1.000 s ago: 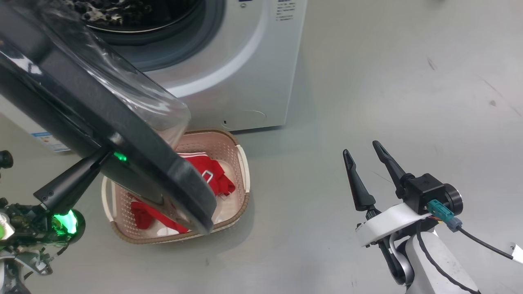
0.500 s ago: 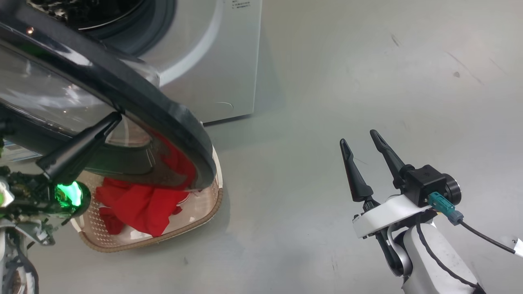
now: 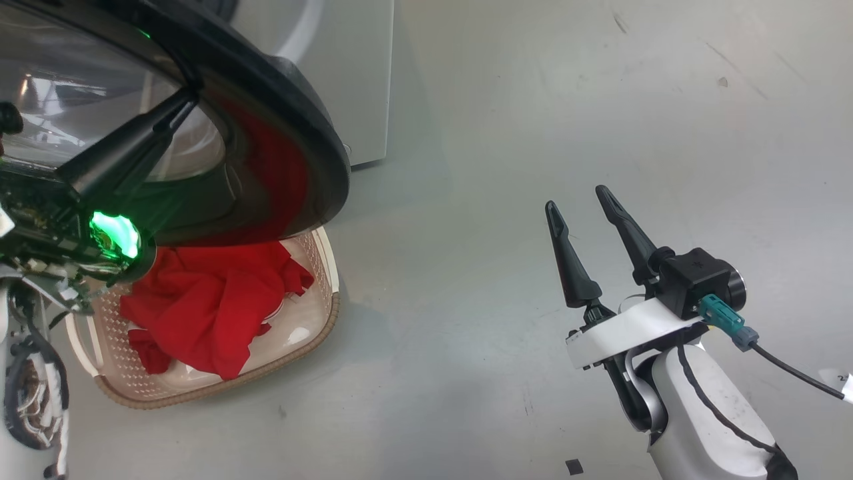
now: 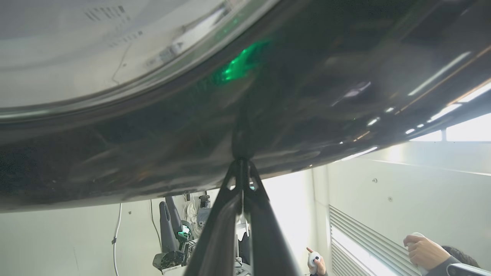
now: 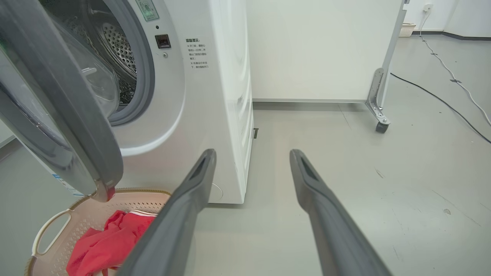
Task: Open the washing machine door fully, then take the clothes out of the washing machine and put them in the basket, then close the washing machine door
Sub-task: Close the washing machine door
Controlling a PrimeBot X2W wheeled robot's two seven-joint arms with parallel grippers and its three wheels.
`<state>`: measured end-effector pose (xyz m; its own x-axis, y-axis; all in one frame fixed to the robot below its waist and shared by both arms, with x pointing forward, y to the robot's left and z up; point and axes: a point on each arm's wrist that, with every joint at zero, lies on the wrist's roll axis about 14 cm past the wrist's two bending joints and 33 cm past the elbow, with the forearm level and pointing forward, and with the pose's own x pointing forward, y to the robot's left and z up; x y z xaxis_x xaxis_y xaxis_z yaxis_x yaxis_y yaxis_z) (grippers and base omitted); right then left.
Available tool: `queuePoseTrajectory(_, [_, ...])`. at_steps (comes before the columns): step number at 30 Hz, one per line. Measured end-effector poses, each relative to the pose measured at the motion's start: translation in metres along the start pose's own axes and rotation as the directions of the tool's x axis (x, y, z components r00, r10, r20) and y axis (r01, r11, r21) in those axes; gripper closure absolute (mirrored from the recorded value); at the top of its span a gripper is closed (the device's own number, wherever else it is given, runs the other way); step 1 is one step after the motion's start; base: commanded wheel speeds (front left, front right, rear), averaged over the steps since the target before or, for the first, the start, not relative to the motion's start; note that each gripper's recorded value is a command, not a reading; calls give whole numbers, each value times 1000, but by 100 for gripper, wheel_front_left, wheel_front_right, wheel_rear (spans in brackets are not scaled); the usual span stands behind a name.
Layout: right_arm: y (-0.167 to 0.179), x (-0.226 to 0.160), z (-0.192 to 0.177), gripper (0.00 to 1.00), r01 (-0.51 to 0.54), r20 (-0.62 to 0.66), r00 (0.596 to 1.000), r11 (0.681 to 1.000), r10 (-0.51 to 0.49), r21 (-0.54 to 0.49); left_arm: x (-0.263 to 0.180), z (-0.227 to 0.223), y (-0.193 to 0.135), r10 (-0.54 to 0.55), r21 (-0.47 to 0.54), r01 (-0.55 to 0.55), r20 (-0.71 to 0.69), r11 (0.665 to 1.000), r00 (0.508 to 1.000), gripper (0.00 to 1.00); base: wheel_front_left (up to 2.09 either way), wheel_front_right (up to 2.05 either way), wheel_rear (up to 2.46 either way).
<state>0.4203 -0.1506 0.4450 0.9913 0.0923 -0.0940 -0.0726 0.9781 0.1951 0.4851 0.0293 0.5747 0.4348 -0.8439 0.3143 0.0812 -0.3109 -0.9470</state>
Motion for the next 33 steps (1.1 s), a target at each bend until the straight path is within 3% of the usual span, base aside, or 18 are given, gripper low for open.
queuePoseTrajectory(10, [-1, 2, -4, 0, 0, -12, 1000, 1000, 0, 5, 29, 23, 13, 18, -37, -17, 32, 999, 999, 100, 0, 0, 0])
queuePoseTrajectory(33, [-8, 4, 4, 0, 33, 6, 999, 999, -33, 2, 73, 51, 30, 82, -14, -81, 118, 997, 990, 100, 0, 0, 0])
